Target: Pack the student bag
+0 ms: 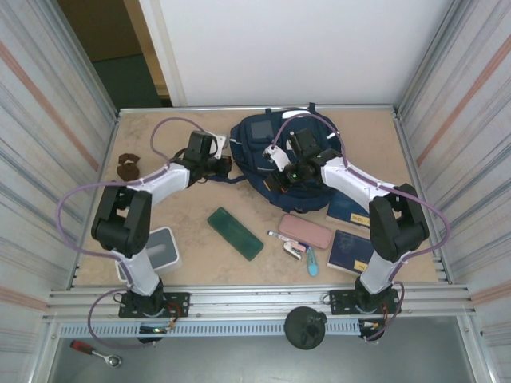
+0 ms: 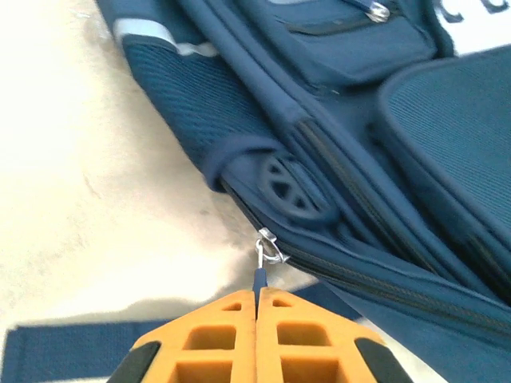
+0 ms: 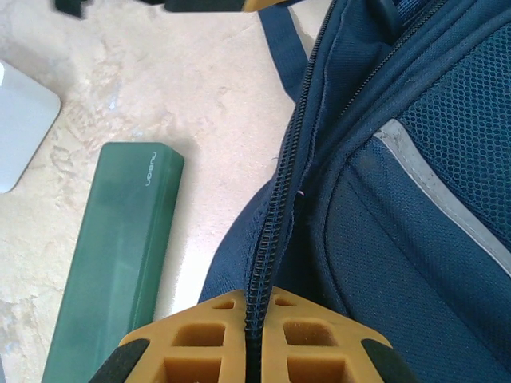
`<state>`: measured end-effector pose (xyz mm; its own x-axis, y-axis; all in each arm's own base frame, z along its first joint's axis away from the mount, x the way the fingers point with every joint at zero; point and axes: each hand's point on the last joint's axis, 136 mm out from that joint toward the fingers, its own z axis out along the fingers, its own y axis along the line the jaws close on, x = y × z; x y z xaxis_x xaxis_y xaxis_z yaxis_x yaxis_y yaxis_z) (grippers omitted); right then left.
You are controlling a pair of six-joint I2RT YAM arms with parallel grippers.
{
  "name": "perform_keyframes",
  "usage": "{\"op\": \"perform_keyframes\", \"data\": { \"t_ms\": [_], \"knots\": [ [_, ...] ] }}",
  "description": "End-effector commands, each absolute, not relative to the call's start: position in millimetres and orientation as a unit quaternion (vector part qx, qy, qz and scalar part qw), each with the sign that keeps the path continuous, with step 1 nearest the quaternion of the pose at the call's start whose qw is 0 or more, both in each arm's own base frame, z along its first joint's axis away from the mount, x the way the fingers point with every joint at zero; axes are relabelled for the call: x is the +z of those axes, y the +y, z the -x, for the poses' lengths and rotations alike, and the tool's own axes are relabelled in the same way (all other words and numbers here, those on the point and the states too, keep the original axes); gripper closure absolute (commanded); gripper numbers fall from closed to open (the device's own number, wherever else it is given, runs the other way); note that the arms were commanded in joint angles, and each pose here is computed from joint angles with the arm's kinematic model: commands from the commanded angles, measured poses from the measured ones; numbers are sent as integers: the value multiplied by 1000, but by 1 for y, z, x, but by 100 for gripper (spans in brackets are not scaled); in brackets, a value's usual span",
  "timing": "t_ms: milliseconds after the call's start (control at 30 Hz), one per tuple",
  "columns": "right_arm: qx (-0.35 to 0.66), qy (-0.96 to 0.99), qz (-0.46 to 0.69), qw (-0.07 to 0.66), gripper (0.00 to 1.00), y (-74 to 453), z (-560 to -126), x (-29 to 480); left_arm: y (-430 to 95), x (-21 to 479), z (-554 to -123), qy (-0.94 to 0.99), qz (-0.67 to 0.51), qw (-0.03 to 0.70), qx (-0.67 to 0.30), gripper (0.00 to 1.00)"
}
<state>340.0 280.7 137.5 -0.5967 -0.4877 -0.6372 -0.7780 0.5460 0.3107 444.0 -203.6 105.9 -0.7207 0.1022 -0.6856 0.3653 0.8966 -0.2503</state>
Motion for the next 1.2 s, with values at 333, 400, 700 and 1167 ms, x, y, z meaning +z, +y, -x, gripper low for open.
{"op": "perform_keyframes", "data": {
  "t_ms": [333,400,700,1167],
  "knots": [
    [333,819,380,271,100,295,-348,161,-160,97,-480,921,-44,353,-157,100],
    [336,818,383,268,100,300,-348,161,-154,99,-478,918,-33,360,-162,100],
    [370,800,385,272,100,313,-342,173,-151,87,-484,923,-34,349,-158,100],
    [251,886,304,244,48,305,-377,142,-141,120,-440,904,22,372,-210,51]
  ]
}}
